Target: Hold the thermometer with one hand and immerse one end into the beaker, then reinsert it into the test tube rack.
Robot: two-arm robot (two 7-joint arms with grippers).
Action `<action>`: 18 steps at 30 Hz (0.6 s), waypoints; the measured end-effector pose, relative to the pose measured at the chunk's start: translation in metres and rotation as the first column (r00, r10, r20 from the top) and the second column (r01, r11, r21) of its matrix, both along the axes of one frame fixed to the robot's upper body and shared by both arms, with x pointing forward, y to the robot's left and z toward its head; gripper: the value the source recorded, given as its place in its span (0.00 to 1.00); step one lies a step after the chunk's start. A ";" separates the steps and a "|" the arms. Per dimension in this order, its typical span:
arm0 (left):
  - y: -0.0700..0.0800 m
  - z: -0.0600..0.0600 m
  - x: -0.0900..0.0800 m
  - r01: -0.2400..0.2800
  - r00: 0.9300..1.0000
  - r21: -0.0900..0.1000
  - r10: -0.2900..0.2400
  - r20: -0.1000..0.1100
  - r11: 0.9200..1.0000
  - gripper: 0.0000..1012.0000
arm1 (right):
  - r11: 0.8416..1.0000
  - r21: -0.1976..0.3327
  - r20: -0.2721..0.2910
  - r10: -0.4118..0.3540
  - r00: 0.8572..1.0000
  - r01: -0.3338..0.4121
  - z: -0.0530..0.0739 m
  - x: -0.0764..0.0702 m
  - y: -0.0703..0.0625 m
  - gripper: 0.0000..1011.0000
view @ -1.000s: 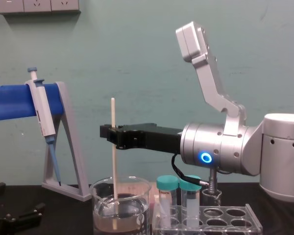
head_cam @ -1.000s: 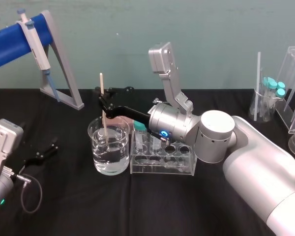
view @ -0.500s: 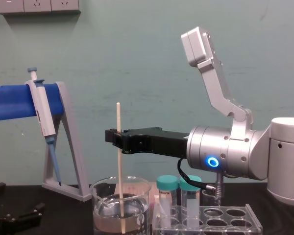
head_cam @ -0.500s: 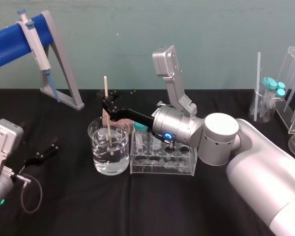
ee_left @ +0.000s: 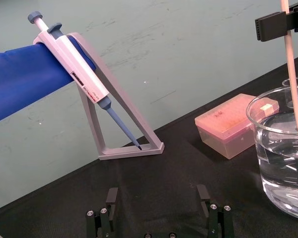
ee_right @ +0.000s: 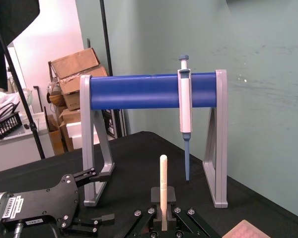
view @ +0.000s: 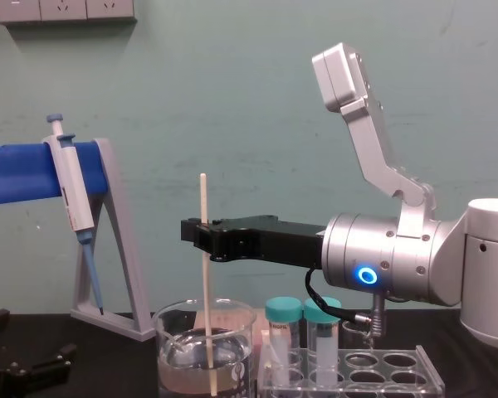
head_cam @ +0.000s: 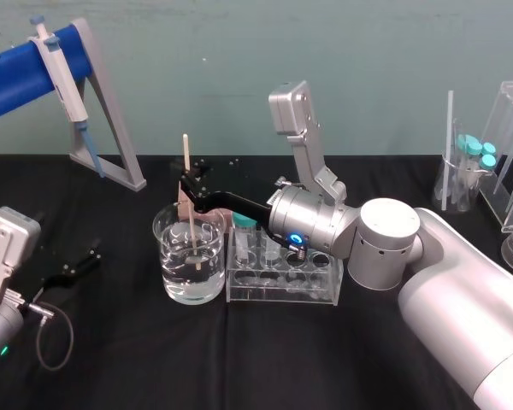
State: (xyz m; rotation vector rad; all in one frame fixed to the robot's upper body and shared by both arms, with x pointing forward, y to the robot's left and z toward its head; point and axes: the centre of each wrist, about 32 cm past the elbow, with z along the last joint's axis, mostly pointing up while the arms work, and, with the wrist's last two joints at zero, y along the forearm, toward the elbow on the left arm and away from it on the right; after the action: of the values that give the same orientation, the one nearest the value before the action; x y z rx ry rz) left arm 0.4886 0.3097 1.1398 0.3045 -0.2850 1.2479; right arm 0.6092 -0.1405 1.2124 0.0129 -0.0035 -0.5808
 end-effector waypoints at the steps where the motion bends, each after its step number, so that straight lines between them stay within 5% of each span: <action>1: 0.000 0.000 0.000 0.000 1.000 0.000 0.000 0.000 1.000 0.99 | 1.000 0.000 0.000 0.000 1.000 0.000 0.000 0.000 0.000 0.05; 18: 0.000 0.000 0.000 0.000 1.000 0.000 0.000 0.000 1.000 0.99 | 1.000 0.001 -0.001 0.000 1.000 0.000 0.000 0.000 0.000 0.05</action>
State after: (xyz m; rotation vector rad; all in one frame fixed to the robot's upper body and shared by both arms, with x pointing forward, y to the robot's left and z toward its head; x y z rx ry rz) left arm 0.4886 0.3097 1.1398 0.3046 -0.2850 1.2479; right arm 0.6095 -0.1401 1.2127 0.0135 -0.0025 -0.5805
